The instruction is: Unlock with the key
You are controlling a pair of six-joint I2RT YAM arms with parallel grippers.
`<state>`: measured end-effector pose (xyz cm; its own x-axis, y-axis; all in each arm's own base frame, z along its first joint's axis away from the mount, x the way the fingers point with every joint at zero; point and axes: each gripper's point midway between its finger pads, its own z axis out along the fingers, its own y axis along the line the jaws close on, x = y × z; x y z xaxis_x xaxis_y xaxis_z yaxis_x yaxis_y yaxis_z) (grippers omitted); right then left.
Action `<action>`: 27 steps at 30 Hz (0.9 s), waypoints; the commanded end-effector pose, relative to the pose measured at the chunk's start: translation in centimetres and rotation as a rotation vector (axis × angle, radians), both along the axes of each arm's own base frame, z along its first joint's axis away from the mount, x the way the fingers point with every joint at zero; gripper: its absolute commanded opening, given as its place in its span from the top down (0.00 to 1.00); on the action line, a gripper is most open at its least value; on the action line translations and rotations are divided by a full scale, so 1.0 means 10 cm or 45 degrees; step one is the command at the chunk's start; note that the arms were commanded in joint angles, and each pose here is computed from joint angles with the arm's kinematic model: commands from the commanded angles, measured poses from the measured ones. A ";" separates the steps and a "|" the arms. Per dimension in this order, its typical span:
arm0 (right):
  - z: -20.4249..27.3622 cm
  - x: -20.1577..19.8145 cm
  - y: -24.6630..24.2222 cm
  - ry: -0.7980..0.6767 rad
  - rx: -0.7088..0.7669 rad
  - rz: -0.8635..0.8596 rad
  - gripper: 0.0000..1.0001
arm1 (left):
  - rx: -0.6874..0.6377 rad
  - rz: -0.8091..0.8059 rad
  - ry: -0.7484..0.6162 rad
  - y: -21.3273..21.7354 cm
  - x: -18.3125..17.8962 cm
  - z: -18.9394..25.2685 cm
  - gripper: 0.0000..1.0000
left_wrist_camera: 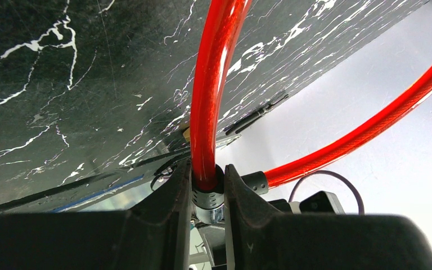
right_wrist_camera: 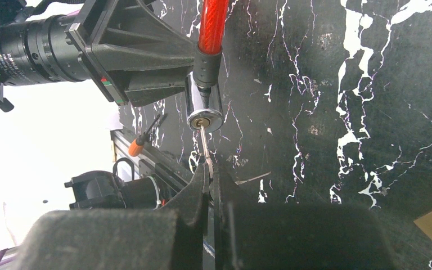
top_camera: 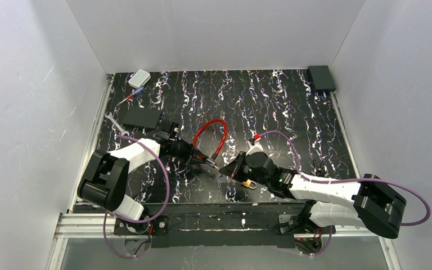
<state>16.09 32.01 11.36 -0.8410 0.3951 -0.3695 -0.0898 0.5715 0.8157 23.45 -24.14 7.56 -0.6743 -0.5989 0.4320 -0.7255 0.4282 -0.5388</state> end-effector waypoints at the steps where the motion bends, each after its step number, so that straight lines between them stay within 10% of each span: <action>1: 0.23 0.13 0.07 -0.085 0.040 -0.038 0.99 | -0.058 -0.022 -0.047 -0.03 -0.01 0.15 1.00; 27: 0.21 0.15 0.10 -0.066 0.010 -0.033 0.99 | -0.050 -0.027 -0.051 -0.02 -0.02 0.14 1.00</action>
